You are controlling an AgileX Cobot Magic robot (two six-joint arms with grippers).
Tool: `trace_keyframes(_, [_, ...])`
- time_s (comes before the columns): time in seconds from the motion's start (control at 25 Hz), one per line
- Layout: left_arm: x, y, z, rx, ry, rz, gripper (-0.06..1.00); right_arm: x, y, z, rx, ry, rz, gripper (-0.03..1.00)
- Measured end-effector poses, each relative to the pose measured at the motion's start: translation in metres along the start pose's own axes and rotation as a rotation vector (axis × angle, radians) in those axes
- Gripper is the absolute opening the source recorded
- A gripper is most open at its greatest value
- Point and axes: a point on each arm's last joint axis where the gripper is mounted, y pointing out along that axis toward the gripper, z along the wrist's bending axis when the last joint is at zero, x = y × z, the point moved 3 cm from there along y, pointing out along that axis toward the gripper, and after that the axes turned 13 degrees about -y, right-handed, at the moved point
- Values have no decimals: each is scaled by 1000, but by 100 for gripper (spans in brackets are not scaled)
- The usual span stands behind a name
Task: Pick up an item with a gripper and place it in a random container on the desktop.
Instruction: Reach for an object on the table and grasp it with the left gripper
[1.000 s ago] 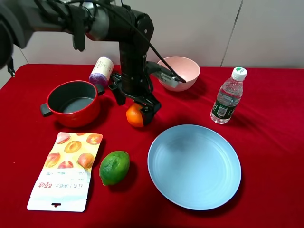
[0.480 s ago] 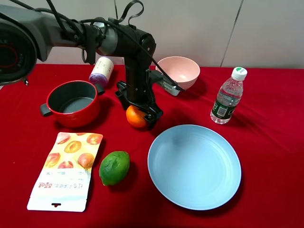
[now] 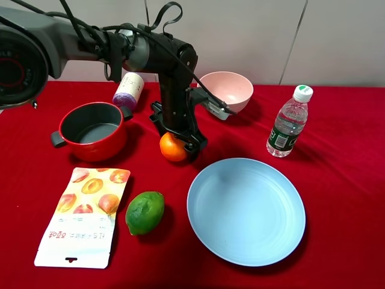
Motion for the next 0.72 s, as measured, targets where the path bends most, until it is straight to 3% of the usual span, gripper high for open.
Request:
trace_keyframes(0.2, [0, 0, 0, 0, 1, -2, 73, 0, 0, 0, 0, 0, 0, 69])
trace_keyframes(0.72, [1, 0, 0, 0, 1, -5, 73, 0, 0, 0, 0, 0, 0, 69])
